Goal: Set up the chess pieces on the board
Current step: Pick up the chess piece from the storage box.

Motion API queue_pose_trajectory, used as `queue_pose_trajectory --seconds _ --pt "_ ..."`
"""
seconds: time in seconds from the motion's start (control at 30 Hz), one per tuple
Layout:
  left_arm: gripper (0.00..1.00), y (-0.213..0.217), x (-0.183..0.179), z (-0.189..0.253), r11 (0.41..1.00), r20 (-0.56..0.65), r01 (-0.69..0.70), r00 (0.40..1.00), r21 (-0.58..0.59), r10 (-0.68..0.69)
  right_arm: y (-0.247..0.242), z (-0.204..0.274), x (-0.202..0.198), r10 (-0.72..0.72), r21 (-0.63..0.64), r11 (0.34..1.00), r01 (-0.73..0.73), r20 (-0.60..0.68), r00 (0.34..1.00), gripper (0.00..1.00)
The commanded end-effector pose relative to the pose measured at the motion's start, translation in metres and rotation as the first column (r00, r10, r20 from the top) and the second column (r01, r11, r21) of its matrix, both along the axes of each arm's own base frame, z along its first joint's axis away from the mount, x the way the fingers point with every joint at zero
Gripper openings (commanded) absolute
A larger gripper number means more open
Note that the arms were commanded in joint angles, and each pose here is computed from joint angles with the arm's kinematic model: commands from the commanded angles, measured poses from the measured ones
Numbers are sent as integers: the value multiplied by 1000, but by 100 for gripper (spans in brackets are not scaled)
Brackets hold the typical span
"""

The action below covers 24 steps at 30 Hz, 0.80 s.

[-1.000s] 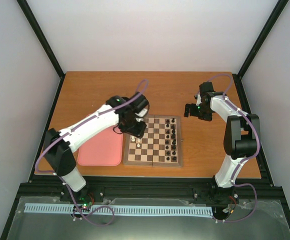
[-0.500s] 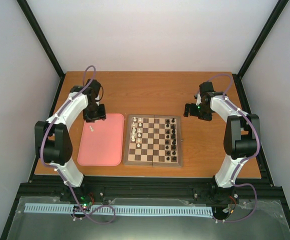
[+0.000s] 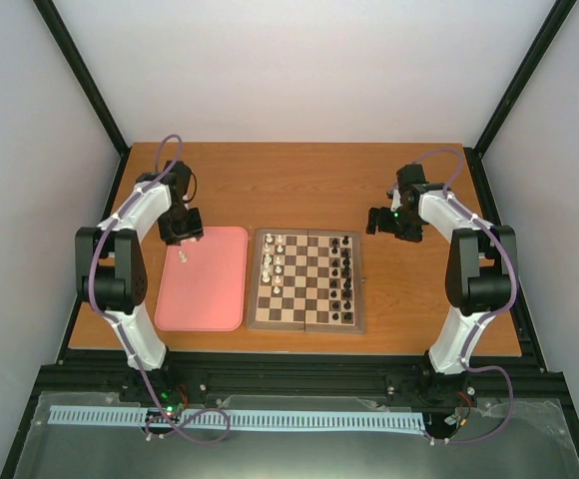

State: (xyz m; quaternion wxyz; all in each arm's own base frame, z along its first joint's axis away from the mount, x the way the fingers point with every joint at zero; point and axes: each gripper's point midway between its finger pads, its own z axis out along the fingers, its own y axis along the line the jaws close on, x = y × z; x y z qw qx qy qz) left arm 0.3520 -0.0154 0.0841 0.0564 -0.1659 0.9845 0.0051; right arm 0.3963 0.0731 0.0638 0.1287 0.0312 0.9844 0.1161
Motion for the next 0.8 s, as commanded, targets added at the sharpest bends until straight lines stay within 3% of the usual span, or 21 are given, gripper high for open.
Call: queue_pose_trajectory --seconds 0.0,0.3,0.77 --pt "50 0 39 1 1000 67 -11 998 0 11 -3 2 9 -10 -5 1000 10 13 1000 100" --pt "49 9 73 -8 998 74 16 997 68 -21 -6 4 11 -11 -21 1000 12 13 1000 100" --pt "44 11 72 -29 995 16 46 999 86 -47 -7 -2 15 -12 -32 999 12 -3 1000 100"
